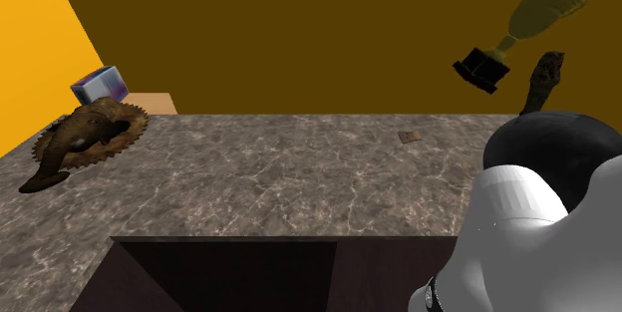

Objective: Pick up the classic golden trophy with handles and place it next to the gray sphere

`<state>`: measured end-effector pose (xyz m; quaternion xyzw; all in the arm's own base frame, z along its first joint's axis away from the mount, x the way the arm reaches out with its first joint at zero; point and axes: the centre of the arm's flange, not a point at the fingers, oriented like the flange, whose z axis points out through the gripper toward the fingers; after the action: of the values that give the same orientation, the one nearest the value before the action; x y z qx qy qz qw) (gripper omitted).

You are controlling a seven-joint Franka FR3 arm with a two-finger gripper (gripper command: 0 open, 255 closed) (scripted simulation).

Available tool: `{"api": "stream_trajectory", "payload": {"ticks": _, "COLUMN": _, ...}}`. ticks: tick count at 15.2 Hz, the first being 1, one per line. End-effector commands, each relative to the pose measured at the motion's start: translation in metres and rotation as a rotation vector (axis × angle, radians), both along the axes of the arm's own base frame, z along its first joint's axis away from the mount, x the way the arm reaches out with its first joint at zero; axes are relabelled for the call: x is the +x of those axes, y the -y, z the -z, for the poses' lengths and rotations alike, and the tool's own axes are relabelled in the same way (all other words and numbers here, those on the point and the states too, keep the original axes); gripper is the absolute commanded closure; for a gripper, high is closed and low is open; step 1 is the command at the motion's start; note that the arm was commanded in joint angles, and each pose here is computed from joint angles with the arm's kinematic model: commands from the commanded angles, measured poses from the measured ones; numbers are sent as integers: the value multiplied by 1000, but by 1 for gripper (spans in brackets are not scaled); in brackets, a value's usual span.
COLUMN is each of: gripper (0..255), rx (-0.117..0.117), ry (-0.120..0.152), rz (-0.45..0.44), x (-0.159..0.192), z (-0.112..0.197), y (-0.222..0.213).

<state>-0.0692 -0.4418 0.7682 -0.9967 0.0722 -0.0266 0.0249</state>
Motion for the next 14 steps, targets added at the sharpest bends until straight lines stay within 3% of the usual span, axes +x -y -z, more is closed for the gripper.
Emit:
{"api": "stream_trajectory", "payload": {"ticks": 1, "gripper": 255, "rx": -1, "ry": 0, "rz": -1, "x": -1, "z": 10, "y": 0}}
{"api": "stream_trajectory", "payload": {"ticks": 14, "gripper": 255, "rx": -1, "ry": 0, "rz": -1, "x": -1, "z": 78, "y": 0}}
